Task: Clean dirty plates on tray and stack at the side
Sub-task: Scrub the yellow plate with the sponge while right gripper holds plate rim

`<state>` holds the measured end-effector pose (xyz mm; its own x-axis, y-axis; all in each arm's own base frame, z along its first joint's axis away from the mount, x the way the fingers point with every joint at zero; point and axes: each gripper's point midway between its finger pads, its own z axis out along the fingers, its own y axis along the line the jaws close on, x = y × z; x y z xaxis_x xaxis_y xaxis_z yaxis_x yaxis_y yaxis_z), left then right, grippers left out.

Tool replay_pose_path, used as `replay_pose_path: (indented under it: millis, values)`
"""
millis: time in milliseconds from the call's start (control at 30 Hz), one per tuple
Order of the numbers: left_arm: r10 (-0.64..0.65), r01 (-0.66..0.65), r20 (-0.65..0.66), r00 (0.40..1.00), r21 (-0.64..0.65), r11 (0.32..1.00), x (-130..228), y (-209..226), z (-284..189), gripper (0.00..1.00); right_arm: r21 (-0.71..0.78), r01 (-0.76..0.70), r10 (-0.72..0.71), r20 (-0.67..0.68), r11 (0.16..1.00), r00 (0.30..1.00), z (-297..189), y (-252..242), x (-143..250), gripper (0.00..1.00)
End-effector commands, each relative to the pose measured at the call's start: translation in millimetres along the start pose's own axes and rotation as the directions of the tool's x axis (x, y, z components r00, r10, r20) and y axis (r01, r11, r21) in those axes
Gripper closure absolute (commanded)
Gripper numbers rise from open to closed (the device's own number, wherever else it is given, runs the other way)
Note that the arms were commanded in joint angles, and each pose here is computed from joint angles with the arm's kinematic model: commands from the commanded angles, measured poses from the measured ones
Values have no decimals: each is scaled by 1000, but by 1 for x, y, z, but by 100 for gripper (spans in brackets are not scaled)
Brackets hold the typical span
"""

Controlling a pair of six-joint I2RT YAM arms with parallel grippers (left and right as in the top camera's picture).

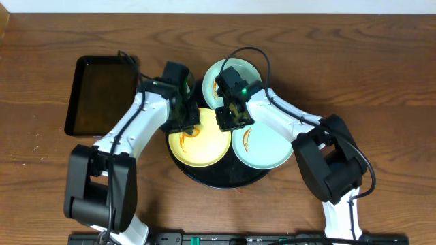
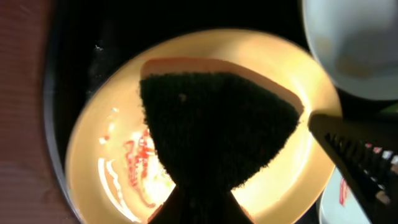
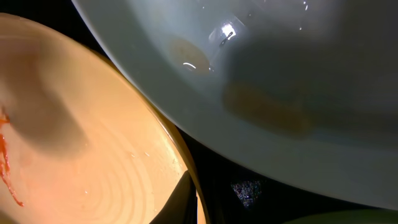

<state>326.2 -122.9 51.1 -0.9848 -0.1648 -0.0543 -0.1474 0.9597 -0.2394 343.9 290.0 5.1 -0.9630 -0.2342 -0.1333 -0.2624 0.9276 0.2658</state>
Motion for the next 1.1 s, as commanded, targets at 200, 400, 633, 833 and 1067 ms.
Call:
replay_pose_path:
  millis: [200,400,633,833,1067]
  values:
    - [-105,104,-65,992,-17,994,25,4,28,92,4,-1,0,11,1000,1000,0,-1,-5,99]
    - [-220,216,-69,973,-67,974,31,11,29,92,4,-24,24,19,1000,1000,0,-1,-7,99]
    - [-157,155,-13,988,-96,983,31,-4,34,92,2,-18,18,19,1000,1000,0,2,-6,99]
    - [-177,183,50,983,-182,966,30,4,34,92,4,-19,19,16,1000,1000,0,1,-5,99]
    - [-170,185,82,982,-250,950,32,22,40,92,5,-20,20,14,1000,1000,0,1,-5,99]
